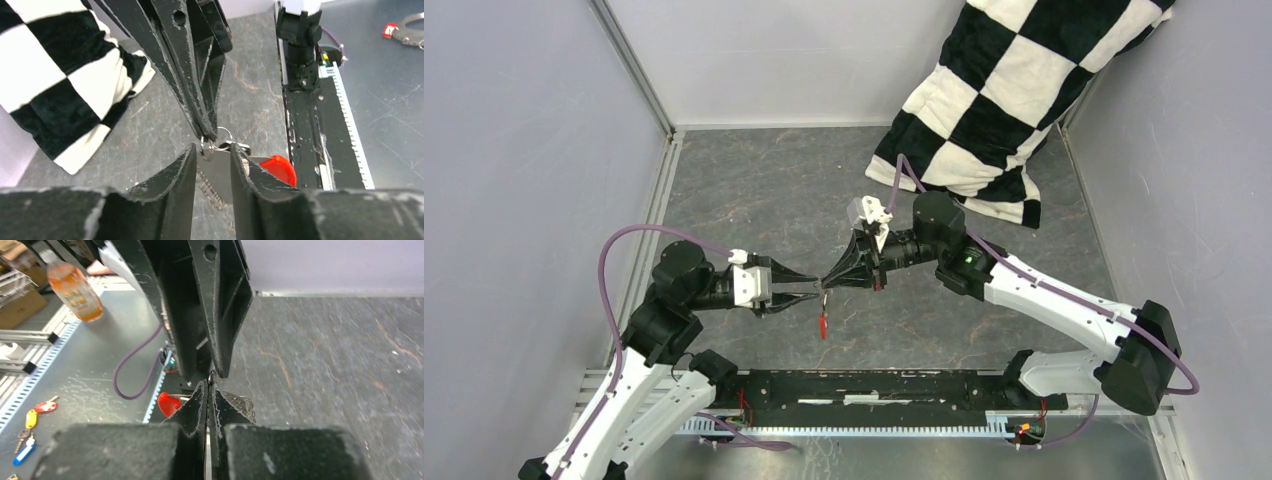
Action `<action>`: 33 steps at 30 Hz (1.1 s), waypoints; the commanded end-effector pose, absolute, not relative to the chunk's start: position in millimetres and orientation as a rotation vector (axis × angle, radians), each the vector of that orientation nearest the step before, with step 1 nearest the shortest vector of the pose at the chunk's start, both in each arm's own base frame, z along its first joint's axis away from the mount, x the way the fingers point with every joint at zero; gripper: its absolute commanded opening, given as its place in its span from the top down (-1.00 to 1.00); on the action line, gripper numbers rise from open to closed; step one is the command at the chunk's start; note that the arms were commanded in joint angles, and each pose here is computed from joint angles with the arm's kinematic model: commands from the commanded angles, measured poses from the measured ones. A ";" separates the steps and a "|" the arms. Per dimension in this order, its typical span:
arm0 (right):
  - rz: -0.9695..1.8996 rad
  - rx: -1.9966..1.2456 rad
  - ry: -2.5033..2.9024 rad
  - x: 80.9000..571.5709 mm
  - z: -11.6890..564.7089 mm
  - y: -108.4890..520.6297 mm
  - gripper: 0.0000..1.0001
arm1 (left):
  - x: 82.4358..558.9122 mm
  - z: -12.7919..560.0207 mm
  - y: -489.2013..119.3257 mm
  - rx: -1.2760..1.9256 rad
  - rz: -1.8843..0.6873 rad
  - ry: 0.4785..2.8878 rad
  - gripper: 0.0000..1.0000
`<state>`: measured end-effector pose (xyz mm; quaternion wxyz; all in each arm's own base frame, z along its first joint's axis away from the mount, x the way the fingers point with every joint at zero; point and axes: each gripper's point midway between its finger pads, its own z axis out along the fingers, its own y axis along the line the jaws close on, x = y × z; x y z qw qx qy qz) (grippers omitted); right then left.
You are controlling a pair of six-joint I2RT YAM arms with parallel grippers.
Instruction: Put the keys on the keyring
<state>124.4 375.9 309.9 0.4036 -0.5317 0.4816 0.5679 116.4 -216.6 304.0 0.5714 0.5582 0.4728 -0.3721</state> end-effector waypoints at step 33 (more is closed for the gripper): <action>0.798 -1.701 1.519 138.9 302.0 388.0 0.99 | 122.2 285.9 -213.1 1.517 -0.787 1.127 0.78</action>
